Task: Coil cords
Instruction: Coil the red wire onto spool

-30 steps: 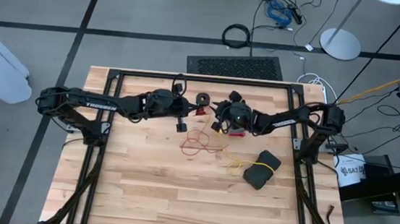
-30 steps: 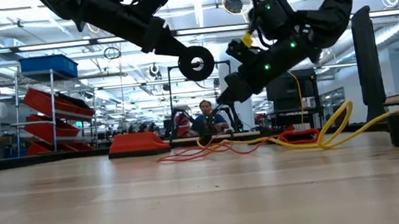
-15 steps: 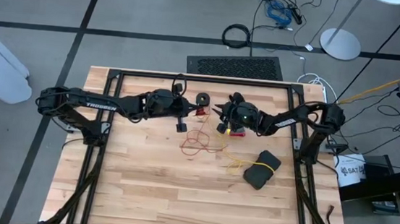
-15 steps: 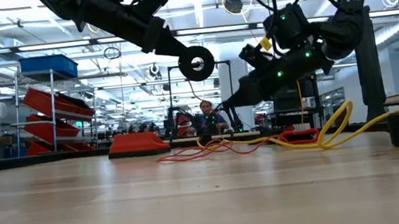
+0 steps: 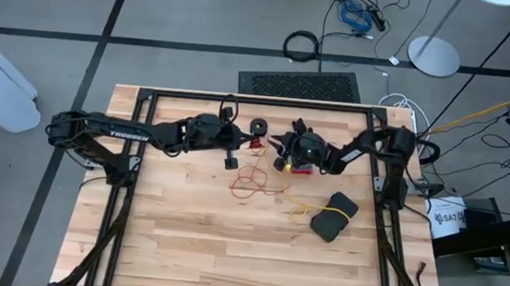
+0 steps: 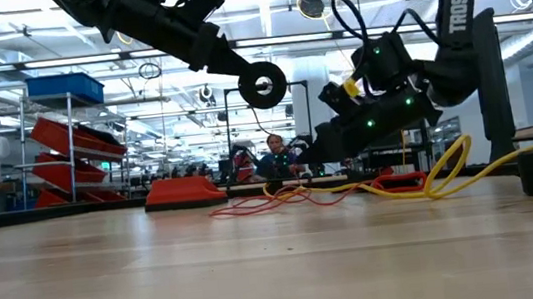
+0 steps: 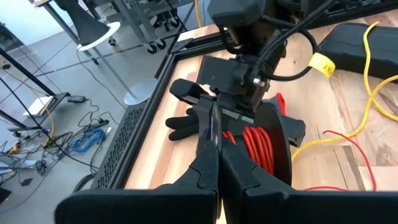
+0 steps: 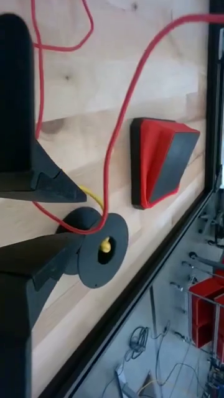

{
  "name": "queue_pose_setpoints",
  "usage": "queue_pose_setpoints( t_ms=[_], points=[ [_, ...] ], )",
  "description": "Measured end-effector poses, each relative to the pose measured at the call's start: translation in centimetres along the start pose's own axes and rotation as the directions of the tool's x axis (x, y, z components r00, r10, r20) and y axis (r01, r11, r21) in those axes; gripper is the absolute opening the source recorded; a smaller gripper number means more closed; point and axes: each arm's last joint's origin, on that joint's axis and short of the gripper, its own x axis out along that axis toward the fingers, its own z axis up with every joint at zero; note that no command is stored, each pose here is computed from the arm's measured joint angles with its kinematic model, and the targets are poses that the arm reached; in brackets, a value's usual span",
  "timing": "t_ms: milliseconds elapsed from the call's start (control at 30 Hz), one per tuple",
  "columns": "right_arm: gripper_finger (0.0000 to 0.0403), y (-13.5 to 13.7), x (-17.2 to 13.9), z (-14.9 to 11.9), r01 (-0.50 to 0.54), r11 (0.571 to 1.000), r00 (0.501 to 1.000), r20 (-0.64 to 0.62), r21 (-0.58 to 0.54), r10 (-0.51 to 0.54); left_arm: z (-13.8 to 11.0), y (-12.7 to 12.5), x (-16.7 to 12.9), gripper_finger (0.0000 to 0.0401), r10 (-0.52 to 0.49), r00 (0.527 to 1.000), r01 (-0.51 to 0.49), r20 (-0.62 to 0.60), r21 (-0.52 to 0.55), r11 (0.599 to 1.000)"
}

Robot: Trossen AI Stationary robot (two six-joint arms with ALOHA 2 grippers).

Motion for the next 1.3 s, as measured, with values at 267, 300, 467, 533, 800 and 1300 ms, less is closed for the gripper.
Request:
queue_pose_setpoints(
  t_ms=[267, 300, 467, 533, 800, 1300],
  points=[
    [0.0077, -0.1, 1.2, 0.0, 0.015, 1.0, 1.0, 0.003, 0.018, -0.015, 0.1, -0.1, 0.0, 0.0, -0.025, 1.0, 0.025, 0.01, -0.005, 1.0],
    [0.0077, -0.1, 1.2, 0.1, 0.016, 1.0, 1.0, 0.006, 0.018, -0.016, 0.1, -0.2, 0.0, 0.0, -0.027, 1.0, 0.027, 0.01, -0.004, 1.0],
    [0.0077, -0.3, 1.3, 0.2, 0.072, 0.997, 0.997, 0.007, 0.021, -0.072, 0.0, -0.4, 0.0, 0.0, -0.038, 0.999, 0.038, 0.002, -0.001, 0.999],
    [0.0077, -0.4, 1.4, 0.2, 0.077, 0.997, 0.997, 0.006, 0.021, -0.077, 0.0, -0.5, 0.0, 0.0, -0.042, 0.999, 0.042, -0.007, 0.001, 0.999],
    [0.007, -0.4, 1.4, 0.1, 0.072, 0.997, 0.997, -0.012, 0.017, -0.072, -0.1, -0.6, 0.0, 0.0, -0.047, 0.999, 0.048, -0.018, 0.003, 0.999],
    [0.0001, -0.4, 1.3, -0.2, 0.082, 0.996, 0.995, -0.046, -0.039, -0.084, -0.5, -0.7, -0.1, 0.0, -0.062, 0.996, 0.062, -0.06, 0.007, 0.998]
  ],
)
